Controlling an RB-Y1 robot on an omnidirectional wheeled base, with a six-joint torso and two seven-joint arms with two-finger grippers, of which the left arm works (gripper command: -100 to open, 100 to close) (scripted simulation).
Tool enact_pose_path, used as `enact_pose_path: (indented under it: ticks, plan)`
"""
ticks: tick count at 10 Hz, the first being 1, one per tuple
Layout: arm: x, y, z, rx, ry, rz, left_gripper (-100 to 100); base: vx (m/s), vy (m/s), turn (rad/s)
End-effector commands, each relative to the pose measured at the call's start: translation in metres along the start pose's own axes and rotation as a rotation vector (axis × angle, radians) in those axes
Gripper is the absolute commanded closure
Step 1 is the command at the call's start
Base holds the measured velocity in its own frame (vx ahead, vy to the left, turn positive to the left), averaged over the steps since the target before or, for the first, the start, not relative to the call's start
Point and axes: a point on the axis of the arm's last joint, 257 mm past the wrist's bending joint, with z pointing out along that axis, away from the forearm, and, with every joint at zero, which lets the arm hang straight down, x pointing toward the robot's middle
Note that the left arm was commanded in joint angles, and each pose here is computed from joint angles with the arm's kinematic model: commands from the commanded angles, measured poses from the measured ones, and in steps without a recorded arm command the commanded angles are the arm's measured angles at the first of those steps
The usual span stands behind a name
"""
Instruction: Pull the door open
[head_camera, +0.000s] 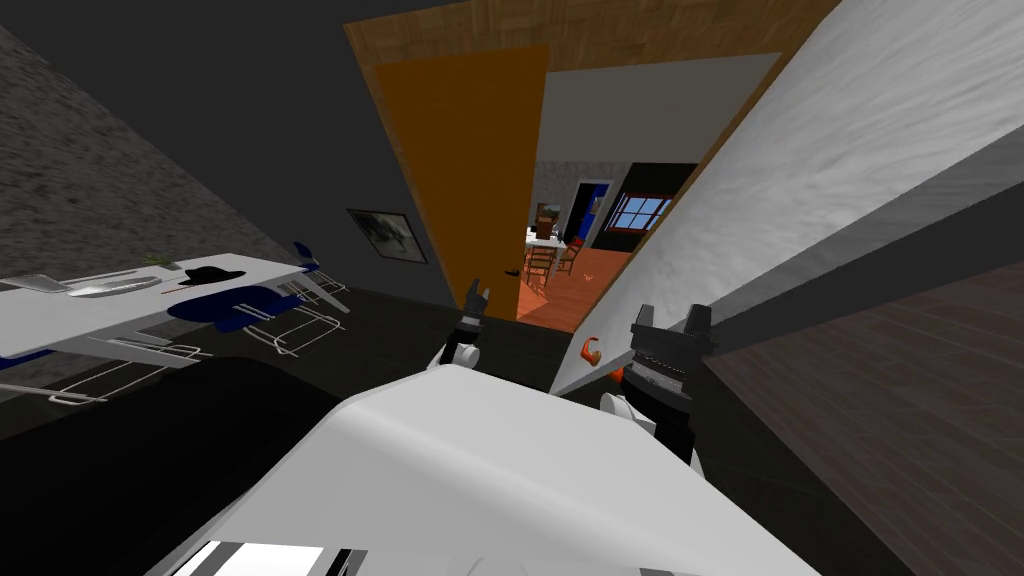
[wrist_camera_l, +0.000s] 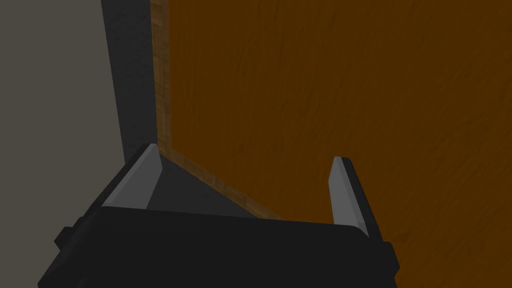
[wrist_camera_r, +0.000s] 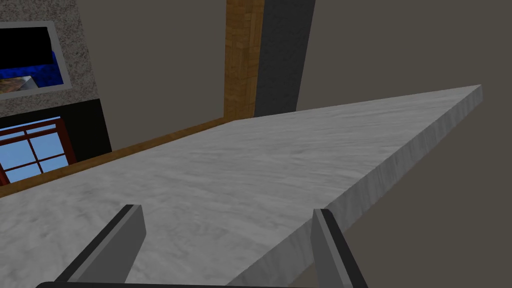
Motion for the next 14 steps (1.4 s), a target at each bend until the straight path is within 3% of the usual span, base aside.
enact_pose_path:
  ticks: [1,7,14]
  plan:
    - [0.003,0.014,-0.0023,-0.023,0.004,-0.006,-100,0.088,0.036,0.01]
    - [0.012,0.065,-0.014,-0.106,0.02,-0.025,-100,0.09,0.031,0.011]
    - [0.021,0.122,-0.0332,-0.206,0.037,-0.03,-100,0.086,0.018,0.01]
